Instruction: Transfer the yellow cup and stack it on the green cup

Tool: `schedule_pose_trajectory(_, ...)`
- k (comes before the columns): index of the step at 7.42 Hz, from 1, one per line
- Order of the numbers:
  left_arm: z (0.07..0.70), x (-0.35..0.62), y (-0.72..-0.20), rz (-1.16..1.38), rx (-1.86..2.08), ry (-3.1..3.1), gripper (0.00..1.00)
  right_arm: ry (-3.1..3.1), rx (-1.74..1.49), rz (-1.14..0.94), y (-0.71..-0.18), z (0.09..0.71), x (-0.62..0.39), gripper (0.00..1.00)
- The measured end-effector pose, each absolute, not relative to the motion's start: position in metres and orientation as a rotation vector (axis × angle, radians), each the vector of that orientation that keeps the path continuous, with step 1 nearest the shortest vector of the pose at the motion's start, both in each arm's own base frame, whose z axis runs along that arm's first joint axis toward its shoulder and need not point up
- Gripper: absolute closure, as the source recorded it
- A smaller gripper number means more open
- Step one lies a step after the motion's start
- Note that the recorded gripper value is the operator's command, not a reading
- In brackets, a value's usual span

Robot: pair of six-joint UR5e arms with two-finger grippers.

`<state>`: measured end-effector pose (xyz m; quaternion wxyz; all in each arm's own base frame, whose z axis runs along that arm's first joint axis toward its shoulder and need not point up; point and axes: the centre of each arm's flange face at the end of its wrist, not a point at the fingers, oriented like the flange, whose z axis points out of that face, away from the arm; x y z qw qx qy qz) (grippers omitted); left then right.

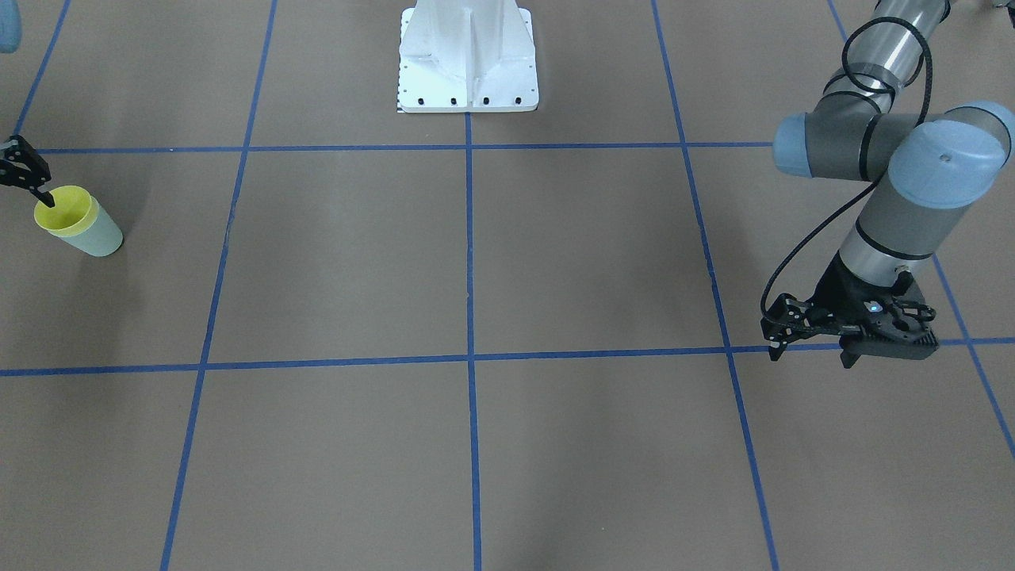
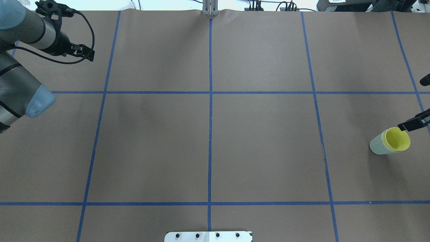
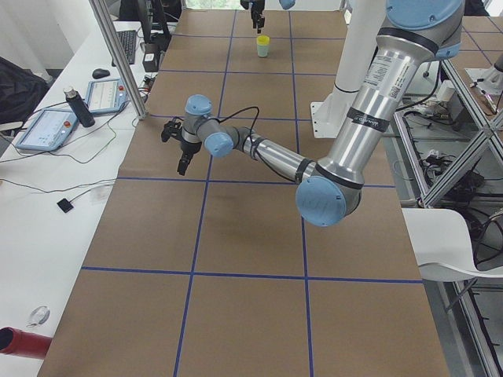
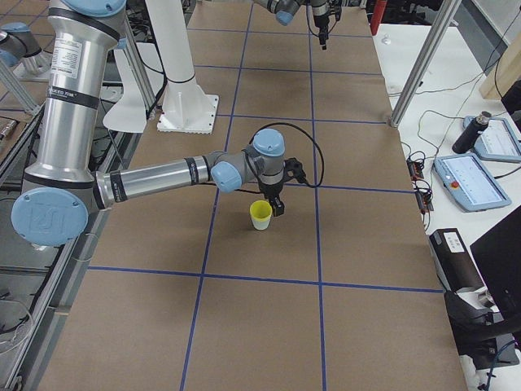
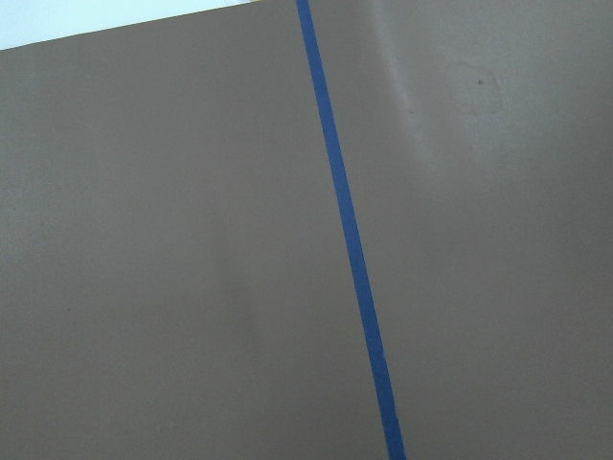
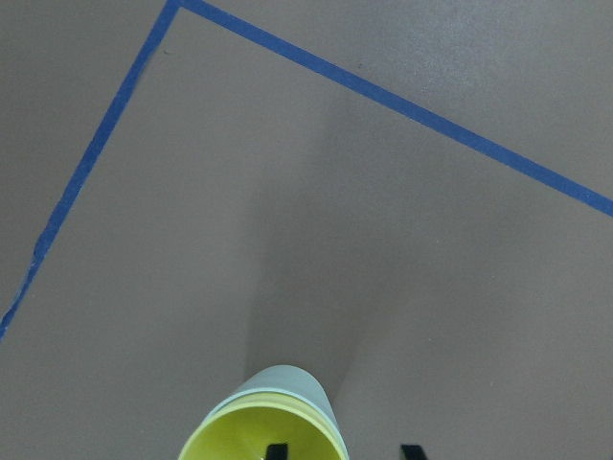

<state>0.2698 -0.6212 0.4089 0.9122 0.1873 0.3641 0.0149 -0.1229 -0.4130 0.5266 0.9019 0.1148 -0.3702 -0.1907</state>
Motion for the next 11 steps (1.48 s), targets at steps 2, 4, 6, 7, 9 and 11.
schedule_pose_trajectory(2, 0.416, 0.226, -0.636, 0.082, 0.367, 0.716, 0.00, -0.758, 0.229, -0.367, -0.415, 0.531, -0.115, 0.01)
schedule_pose_trajectory(4, 0.432, 0.156, -0.653, 0.153, 0.339, 0.640, 0.00, -0.739, 0.240, -0.320, -0.423, 0.539, -0.097, 0.01)
schedule_pose_trajectory(6, 0.470, 0.081, -0.653, 0.277, 0.334, 0.558, 0.00, -0.726, 0.274, -0.273, -0.439, 0.538, -0.074, 0.01)
schedule_pose_trajectory(7, 0.494, 0.048, -0.646, 0.278, 0.318, 0.543, 0.00, -0.720, 0.284, -0.241, -0.443, 0.541, -0.059, 0.01)
schedule_pose_trajectory(9, 0.547, -0.008, -0.616, 0.244, 0.283, 0.598, 0.00, -0.706, 0.267, -0.174, -0.449, 0.558, -0.037, 0.01)
schedule_pose_trajectory(11, 0.593, -0.026, -0.584, 0.214, 0.258, 0.624, 0.00, -0.720, 0.223, -0.073, -0.453, 0.576, -0.002, 0.01)
